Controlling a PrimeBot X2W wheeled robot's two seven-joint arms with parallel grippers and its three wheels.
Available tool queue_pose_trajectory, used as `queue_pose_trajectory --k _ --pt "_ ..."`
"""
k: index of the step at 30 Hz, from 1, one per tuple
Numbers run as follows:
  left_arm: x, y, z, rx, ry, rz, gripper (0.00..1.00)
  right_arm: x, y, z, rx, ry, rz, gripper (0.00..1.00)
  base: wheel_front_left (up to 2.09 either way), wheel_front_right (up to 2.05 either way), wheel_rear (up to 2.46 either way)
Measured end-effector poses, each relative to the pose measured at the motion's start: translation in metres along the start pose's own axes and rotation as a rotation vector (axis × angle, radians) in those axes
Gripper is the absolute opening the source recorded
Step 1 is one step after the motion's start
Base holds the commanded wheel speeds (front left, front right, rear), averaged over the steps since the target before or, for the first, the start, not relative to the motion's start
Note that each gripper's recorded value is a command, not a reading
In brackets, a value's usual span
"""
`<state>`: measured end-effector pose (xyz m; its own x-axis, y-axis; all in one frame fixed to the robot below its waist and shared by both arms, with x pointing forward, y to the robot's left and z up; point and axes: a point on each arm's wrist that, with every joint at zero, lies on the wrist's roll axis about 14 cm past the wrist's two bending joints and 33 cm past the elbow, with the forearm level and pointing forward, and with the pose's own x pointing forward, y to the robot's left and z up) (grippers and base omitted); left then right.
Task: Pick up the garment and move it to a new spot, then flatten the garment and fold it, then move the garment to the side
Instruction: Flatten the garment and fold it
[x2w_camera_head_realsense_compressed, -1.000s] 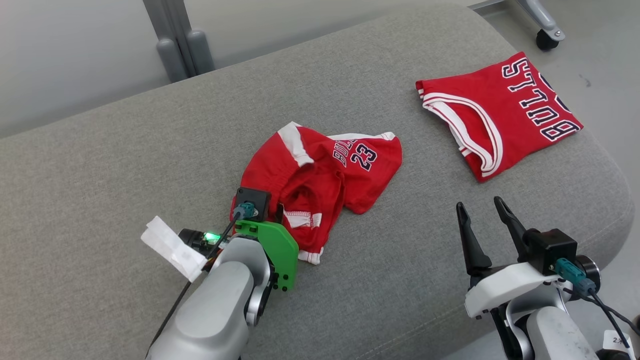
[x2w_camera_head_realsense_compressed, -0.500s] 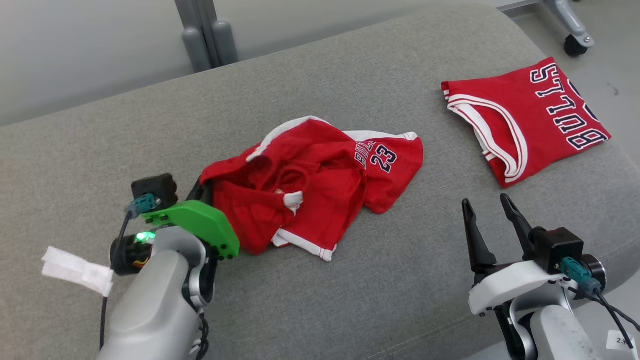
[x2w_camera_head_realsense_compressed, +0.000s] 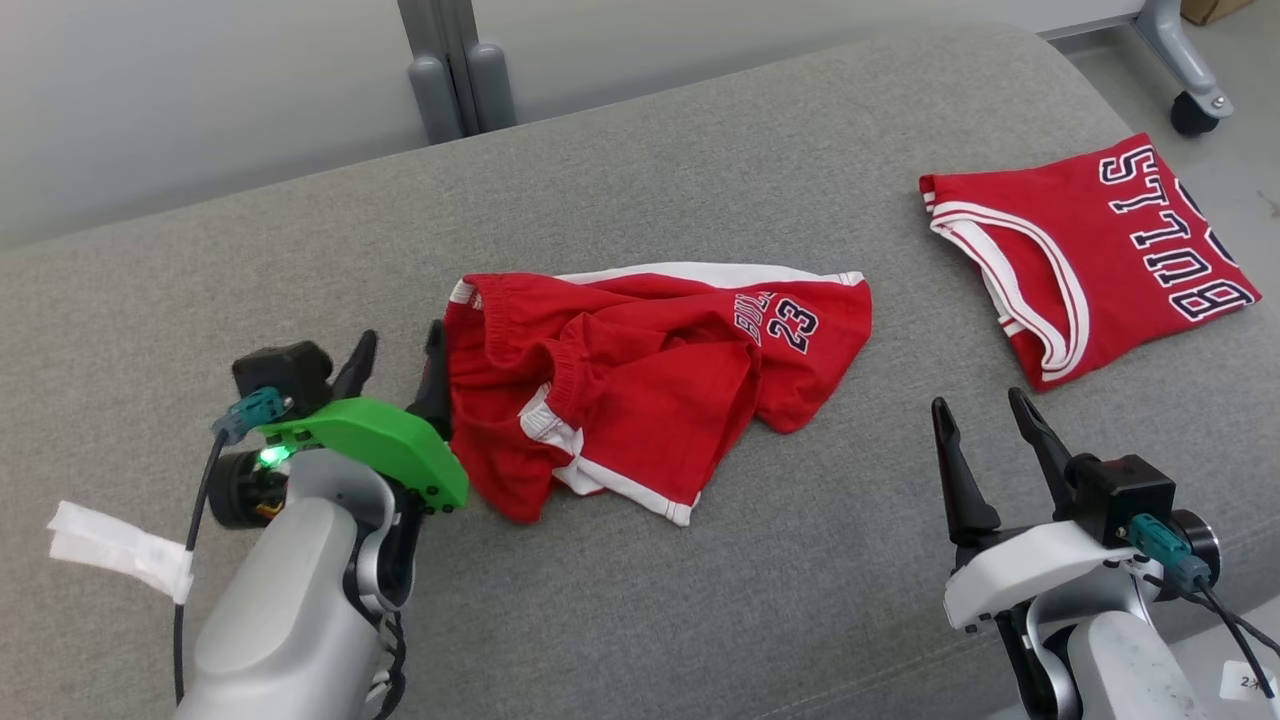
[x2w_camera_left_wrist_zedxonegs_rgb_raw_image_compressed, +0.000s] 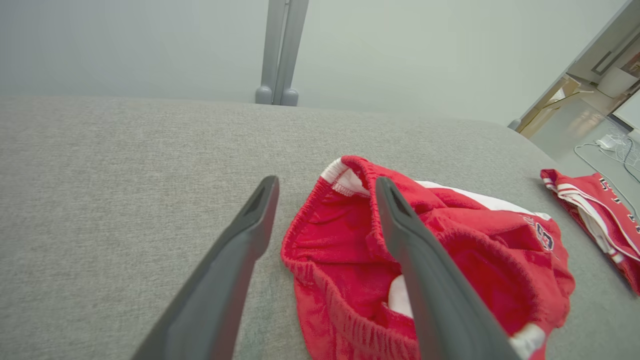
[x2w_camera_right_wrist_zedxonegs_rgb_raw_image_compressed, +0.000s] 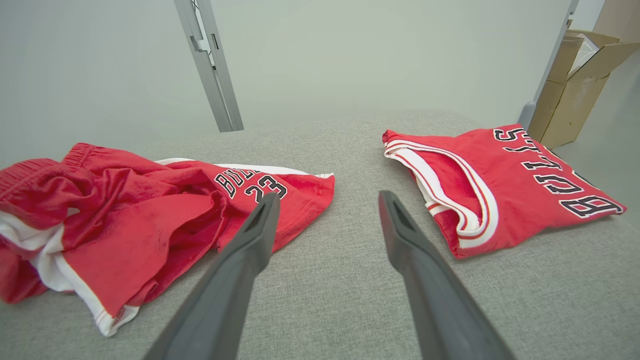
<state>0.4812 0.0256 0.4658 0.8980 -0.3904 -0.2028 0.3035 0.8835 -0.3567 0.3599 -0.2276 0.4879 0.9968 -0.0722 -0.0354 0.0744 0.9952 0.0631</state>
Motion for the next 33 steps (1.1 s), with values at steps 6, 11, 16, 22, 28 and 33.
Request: queue_pose_trajectory --k 6,11,16,22,28,33 --pt "-0.009 -0.059 0.005 -0.025 0.093 -0.187 1.00 0.000 0.006 0.002 0.003 -0.005 0.016 1.00 0.00 0.00 0.00" --pt "-0.023 -0.082 -0.022 0.001 0.268 -0.247 1.00 0.000 0.008 0.004 0.005 -0.007 0.023 1.00 0.00 0.00 0.00" --pt "-0.028 -0.086 -0.035 0.017 0.338 -0.249 1.00 -0.002 0.006 0.003 0.007 -0.007 0.015 1.00 0.00 0.00 0.00" --pt "-0.028 -0.091 -0.044 0.017 0.363 -0.259 0.95 -0.005 0.003 0.003 0.007 -0.008 0.004 1.00 0.00 0.00 0.00" --pt "-0.029 -0.084 -0.057 0.039 0.398 -0.256 0.00 -0.006 0.003 0.003 0.007 -0.010 0.006 1.00 0.00 0.00 0.00" --pt "-0.019 -0.059 -0.037 -0.047 0.282 -0.161 0.00 -0.005 0.003 0.004 0.001 -0.012 0.012 1.00 0.00 0.00 0.00"
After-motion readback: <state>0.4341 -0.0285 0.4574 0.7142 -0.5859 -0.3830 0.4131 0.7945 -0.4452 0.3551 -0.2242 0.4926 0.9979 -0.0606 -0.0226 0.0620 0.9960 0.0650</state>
